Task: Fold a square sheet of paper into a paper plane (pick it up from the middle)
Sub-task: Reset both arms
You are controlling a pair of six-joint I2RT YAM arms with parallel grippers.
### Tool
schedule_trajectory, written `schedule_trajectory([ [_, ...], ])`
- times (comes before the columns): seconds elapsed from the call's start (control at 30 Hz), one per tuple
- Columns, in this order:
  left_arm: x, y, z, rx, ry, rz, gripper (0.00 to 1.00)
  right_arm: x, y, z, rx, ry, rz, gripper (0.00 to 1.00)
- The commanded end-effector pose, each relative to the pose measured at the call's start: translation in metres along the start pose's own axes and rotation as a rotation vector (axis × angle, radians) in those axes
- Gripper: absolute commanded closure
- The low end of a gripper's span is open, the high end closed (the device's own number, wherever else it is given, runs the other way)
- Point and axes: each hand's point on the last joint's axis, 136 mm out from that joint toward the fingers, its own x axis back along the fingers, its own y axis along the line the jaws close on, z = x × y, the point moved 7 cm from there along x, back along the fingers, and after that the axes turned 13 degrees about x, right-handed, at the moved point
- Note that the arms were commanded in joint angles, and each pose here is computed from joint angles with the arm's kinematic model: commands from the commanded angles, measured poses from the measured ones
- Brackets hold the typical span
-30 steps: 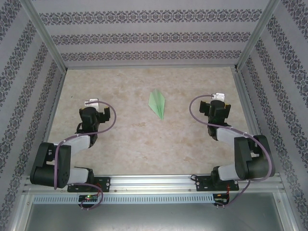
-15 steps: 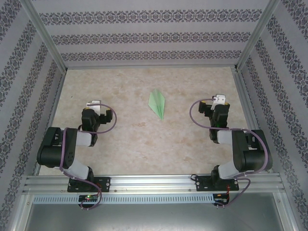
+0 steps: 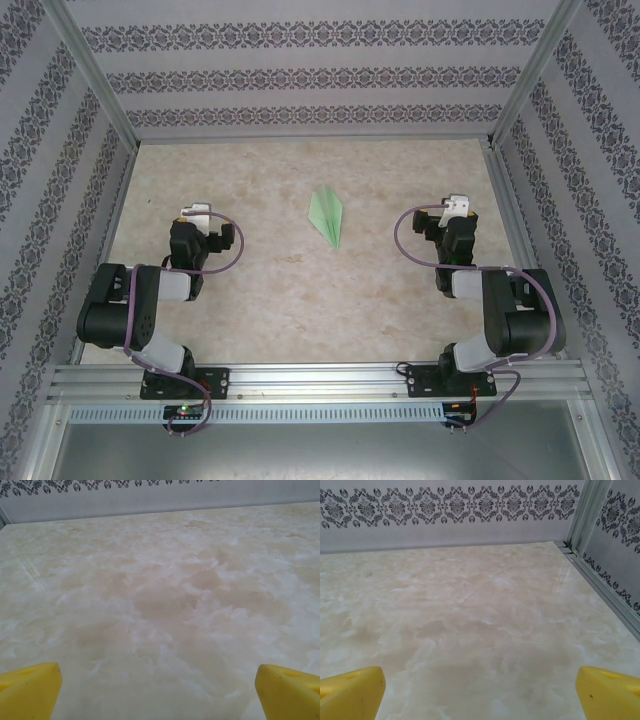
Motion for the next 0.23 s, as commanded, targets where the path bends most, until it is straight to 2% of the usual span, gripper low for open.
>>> schedule_trajectory([
  [0.0, -0.0036, -0.0071, -0.0093, -0.026, -0.028, 0.03, 0.0, 0.0003, -0.0014, -0.0032, -0.009, -0.031, -0.006, 0.02],
  [0.2, -0.0034, -0.0073, -0.009, -0.026, -0.028, 0.029, 0.0, 0.0021, -0.001, -0.0037, -0.007, -0.042, -0.01, 0.02],
])
